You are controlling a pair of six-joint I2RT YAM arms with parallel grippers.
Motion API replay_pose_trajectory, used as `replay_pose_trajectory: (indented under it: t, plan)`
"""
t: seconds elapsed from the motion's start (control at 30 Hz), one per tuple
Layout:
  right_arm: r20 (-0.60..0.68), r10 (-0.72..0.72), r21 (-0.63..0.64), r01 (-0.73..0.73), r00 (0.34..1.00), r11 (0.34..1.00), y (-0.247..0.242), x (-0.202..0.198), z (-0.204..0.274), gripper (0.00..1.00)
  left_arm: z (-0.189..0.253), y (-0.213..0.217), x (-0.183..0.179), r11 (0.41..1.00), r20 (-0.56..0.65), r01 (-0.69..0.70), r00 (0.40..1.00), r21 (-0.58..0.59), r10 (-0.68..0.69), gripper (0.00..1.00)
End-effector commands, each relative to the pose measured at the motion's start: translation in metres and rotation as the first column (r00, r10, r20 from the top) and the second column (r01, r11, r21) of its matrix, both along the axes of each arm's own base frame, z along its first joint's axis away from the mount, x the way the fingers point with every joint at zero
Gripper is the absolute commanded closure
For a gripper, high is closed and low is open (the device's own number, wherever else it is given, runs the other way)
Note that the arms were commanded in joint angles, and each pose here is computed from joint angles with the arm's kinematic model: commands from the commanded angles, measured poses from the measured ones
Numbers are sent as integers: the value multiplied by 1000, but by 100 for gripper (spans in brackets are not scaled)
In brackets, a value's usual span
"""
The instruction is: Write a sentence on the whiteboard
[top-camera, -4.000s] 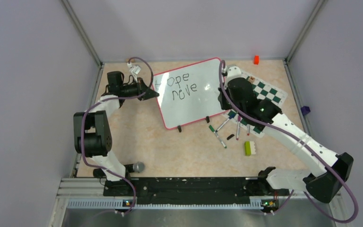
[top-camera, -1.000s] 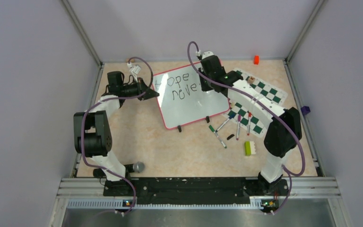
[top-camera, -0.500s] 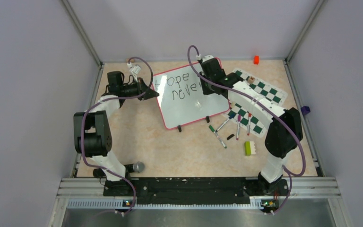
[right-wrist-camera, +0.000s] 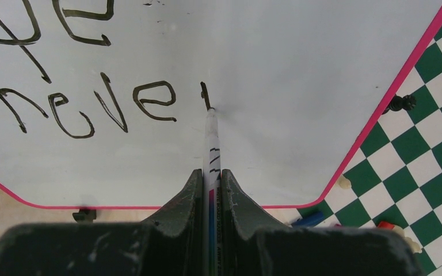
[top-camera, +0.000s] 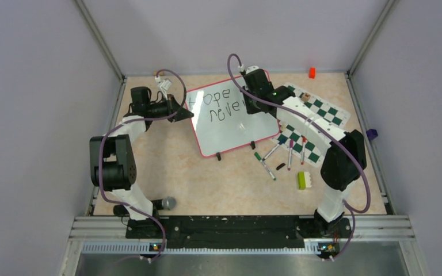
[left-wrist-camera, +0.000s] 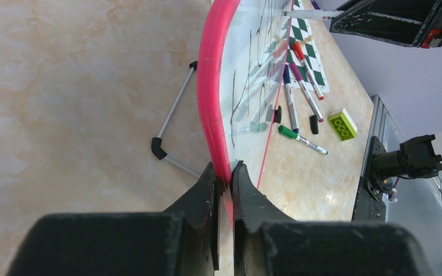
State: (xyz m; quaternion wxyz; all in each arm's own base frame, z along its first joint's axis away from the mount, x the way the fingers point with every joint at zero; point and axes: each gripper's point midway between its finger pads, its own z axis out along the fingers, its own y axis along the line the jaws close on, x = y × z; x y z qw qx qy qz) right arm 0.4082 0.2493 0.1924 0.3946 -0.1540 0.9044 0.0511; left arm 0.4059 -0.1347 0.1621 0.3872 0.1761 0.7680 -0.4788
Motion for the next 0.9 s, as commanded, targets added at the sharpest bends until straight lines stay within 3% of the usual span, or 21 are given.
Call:
replay_pose_trajectory:
  t: [0.0,0.87]
  plan:
    - [65,-30,0,30,997,1000,1,20,14,100,-37,8,17,986,50,-82,996,143,76,100]
    - [97,-72,6,72,993,997,-7,28,36,100,-36,8,17,986,49,-81,996,142,75,100]
